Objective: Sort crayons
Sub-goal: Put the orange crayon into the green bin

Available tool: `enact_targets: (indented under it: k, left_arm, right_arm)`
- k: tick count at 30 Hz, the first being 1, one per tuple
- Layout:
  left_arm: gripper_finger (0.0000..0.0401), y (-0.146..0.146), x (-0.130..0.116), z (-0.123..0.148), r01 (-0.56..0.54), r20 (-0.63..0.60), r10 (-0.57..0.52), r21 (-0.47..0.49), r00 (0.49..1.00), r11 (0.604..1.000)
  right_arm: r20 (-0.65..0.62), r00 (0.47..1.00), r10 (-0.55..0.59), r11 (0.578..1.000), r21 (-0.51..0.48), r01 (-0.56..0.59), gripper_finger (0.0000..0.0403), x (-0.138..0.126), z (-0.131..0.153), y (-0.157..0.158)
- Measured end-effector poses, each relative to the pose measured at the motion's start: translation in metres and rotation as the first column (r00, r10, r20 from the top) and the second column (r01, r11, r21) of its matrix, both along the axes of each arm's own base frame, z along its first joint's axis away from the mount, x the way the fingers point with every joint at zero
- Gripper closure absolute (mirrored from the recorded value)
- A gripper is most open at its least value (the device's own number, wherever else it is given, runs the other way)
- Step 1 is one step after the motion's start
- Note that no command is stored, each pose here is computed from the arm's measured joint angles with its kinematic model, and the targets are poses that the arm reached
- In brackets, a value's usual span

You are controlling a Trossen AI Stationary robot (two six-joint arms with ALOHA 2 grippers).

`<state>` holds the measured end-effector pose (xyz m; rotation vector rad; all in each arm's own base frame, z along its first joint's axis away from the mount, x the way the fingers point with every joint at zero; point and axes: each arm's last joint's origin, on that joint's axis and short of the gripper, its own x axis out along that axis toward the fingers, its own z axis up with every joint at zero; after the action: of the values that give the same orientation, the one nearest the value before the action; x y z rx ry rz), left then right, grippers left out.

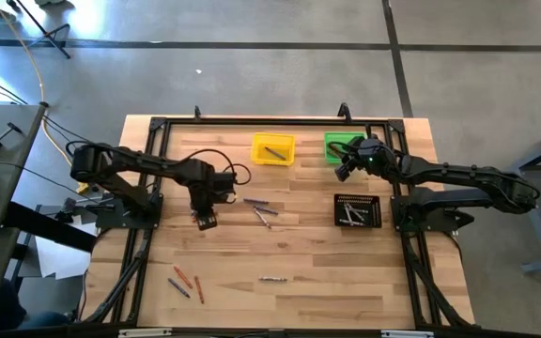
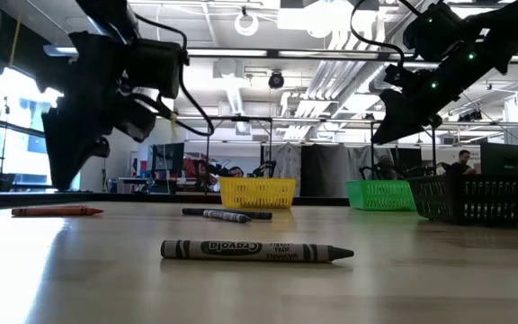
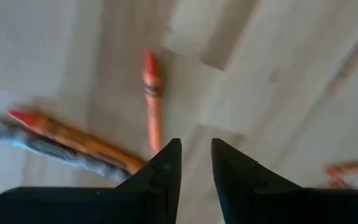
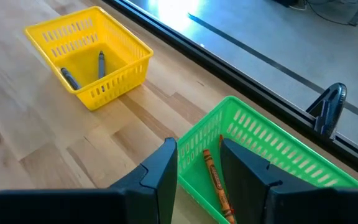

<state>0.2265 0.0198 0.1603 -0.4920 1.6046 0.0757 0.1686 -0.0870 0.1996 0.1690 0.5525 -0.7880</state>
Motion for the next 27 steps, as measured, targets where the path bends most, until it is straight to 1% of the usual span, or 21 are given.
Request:
enact_targets:
  k: [1,4,11,21,27]
  left_arm:
    - [0.0323,0.001,0.0,-0.003,0.001,0.014,-0.001,0.018,1.0,1.0]
    - [0.0323,0.001,0.001,-0.009,0.0,0.054,-0.002,0.034,0.999,0.999]
    - [0.0323,0.003,-0.001,-0.013,0.008,0.049,-0.013,0.1,0.999,0.995]
    - [0.0323,0.0,-0.002,-0.013,0.009,0.042,-0.013,0.1,0.999,0.995]
    - [0.0323,-0.005,-0.001,-0.013,0.032,0.039,-0.036,0.1,0.999,0.995]
  right_arm:
    - [-0.002,1.0,0.002,1.0,-0.002,-0.002,0.0286,0.0,0.0,0.0]
    - [-0.003,1.0,0.004,1.0,-0.003,-0.004,0.0286,0.0,0.0,0.0]
    - [0.002,1.0,0.005,1.0,-0.005,-0.005,0.0286,0.0,0.0,0.0]
    - [0.002,1.0,0.006,1.0,-0.005,-0.006,0.0286,0.0,0.0,0.0]
    - [-0.008,1.0,0.02,1.0,-0.022,-0.02,0.0286,0.001,0.001,0.0]
